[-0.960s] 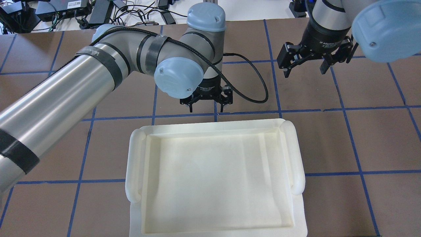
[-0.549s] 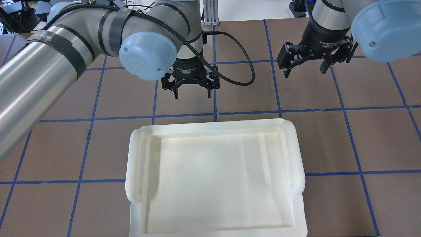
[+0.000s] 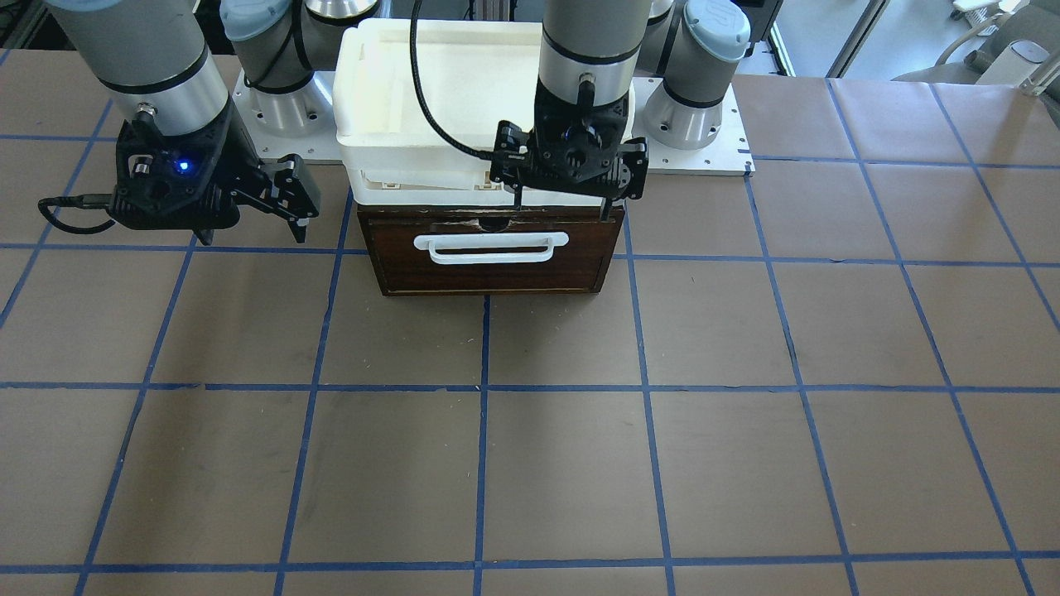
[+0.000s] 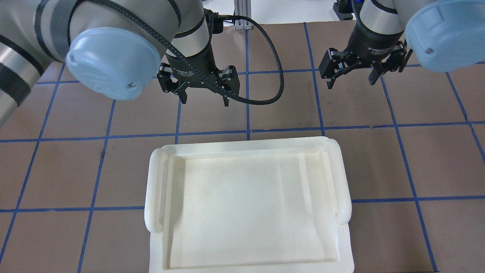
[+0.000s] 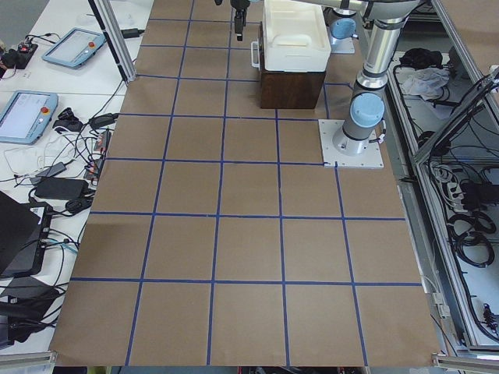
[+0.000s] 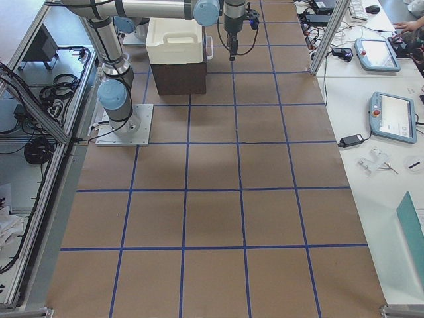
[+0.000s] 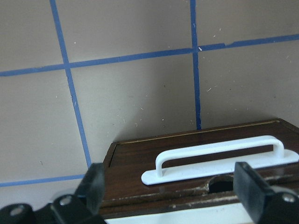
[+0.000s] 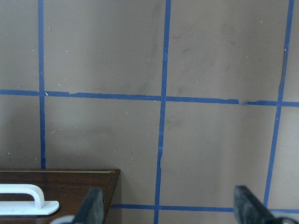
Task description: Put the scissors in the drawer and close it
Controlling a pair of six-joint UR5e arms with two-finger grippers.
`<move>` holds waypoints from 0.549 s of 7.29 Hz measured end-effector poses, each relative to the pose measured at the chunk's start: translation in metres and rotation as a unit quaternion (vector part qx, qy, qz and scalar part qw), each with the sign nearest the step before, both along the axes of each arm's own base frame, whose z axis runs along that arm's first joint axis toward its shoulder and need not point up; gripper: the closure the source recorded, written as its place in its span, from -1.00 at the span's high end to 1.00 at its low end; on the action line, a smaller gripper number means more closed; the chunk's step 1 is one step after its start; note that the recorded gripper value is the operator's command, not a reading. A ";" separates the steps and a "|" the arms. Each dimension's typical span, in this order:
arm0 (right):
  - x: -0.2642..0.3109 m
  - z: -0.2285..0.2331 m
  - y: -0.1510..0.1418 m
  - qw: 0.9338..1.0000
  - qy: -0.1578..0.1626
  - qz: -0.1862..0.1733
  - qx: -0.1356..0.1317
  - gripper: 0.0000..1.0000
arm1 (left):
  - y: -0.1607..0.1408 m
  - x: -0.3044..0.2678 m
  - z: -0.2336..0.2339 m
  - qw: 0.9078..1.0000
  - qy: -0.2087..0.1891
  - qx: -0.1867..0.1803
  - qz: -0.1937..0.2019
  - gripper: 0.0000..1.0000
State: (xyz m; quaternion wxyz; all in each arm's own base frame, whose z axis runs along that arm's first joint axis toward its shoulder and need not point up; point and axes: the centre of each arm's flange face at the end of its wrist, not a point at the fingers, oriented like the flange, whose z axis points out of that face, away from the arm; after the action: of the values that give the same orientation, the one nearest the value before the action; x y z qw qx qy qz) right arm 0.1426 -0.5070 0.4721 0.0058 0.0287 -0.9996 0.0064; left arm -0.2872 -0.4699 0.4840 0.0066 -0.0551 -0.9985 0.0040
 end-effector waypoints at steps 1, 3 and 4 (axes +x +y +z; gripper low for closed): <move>0.000 0.001 0.000 1.000 0.000 0.000 0.000 1.00 | 0.002 0.014 0.007 1.000 0.003 -0.010 0.012 1.00; 0.000 0.001 0.001 1.000 -0.001 0.000 0.001 1.00 | -0.006 0.053 0.015 0.998 0.007 -0.029 0.046 1.00; 0.000 0.002 0.001 1.000 0.000 0.000 0.000 1.00 | -0.006 0.068 0.016 0.998 0.008 -0.034 0.051 1.00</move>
State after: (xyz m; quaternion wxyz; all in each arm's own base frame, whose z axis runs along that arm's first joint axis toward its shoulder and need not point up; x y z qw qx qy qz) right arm 0.1426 -0.5059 0.4736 0.0053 0.0291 -0.9995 0.0061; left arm -0.2194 -0.4762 0.4998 0.0120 -0.0040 -0.9992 0.0389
